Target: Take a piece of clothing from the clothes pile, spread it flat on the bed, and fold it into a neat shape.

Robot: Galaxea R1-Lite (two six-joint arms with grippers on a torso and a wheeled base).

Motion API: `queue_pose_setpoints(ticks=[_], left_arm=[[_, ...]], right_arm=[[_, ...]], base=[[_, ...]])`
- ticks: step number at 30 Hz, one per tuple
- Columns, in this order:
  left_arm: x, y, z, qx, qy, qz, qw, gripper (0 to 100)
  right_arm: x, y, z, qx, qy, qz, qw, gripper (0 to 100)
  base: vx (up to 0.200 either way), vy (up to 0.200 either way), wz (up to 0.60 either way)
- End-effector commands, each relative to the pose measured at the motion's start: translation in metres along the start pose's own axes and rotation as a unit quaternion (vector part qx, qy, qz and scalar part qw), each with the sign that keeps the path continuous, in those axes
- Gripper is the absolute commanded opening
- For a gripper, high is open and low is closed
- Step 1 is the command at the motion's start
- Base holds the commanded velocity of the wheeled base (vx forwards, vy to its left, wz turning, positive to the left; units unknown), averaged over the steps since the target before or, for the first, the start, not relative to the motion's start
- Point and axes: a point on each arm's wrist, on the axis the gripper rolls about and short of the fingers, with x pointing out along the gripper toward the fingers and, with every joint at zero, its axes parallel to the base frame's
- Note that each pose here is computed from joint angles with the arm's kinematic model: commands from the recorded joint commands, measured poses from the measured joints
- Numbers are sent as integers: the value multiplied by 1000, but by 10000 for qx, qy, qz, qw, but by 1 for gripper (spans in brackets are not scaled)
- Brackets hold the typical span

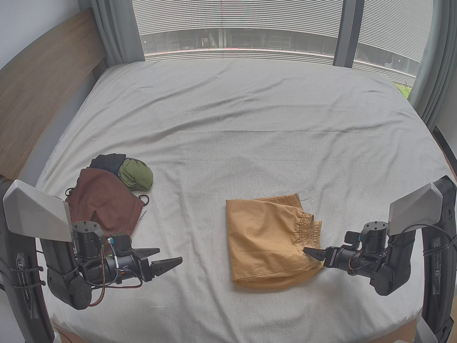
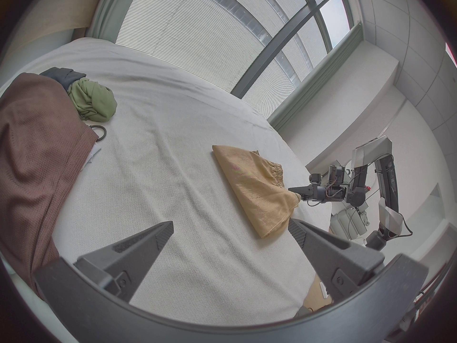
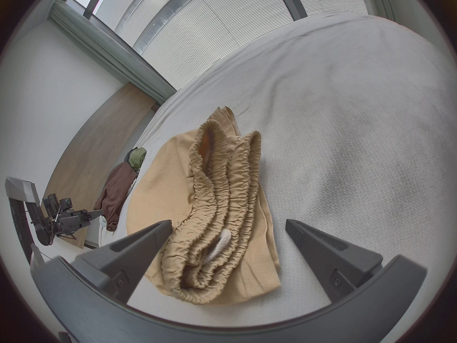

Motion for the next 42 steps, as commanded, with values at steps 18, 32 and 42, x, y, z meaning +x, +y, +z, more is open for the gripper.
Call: queue_pose_setpoints(ticks=[18,32,42], left_arm=[[3,2,-7,-60,120,0,9999,100],[3,3,-5,-38,81,28,10000,100],[3,5,-8,278,120,67,9995,100]], right_arm=[[17,10,-11,495,227,319,9980,100],[25,18,-12,587,229,462,9969,100],[27,18,-14,600,257,468,9968,0]], base=[[0,0,0],[0,0,0],[0,0,0]])
